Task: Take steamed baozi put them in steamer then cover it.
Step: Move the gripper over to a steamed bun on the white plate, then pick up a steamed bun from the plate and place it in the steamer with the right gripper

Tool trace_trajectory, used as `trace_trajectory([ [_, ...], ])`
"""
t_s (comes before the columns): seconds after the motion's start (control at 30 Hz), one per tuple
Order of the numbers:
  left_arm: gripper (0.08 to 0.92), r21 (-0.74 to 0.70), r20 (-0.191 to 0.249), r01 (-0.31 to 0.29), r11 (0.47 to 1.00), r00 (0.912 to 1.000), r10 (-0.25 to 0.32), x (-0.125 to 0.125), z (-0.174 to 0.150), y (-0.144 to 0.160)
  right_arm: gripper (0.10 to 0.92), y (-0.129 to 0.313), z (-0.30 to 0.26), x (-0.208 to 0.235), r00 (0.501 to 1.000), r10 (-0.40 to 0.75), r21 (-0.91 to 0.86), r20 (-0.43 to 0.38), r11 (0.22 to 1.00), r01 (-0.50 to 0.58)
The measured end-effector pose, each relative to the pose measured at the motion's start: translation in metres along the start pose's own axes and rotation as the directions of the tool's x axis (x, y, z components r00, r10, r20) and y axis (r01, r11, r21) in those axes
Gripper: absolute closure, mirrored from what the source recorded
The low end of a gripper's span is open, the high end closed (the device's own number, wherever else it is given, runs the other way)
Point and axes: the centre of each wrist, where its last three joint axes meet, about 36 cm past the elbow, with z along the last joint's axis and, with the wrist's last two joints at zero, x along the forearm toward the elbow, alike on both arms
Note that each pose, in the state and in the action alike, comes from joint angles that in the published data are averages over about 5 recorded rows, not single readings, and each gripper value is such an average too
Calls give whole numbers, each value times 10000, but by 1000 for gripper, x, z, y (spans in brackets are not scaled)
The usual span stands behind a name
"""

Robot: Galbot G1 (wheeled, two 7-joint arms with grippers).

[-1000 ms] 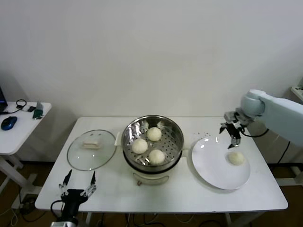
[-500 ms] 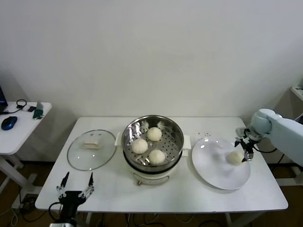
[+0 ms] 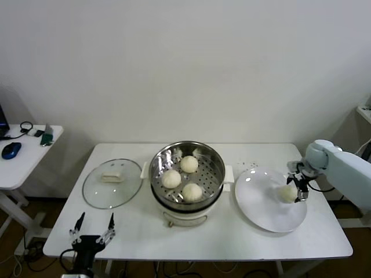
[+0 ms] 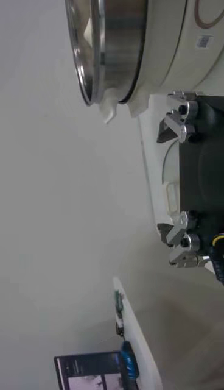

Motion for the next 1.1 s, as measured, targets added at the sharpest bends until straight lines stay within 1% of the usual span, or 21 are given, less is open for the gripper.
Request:
trace_trajectory([
  [0.17, 177, -4, 16, 3, 10000, 10000, -3, -1, 0, 0, 206, -1, 1, -2, 9999, -111, 29, -35, 9999, 111],
  [0.33, 177, -8, -18, 2, 10000, 10000, -2, 0, 1, 0, 264, -2, 4, -1, 9998, -166, 2, -65, 9999, 166],
  [0.47, 177, -3, -12, 7, 10000, 10000, -7, 0, 1, 0, 291, -3, 5, -1, 9999, -164, -33, -34, 9999, 164],
  [0.7, 177, 5, 25, 5, 10000, 10000, -5, 1, 0, 0, 301, -6, 6, 7, 9999, -37, -249, 122, 9997, 40],
  [0.9, 177, 52, 120, -44, 10000, 9999, 43, 0, -2, -2, 301, -19, -1, 31, 9977, 342, -637, 580, 9975, -305],
  [1.1, 177, 118, 229, -120, 9999, 9997, 117, -1, -5, -5, 301, -45, -26, 79, 9869, 904, -1006, 1334, 9919, -772],
])
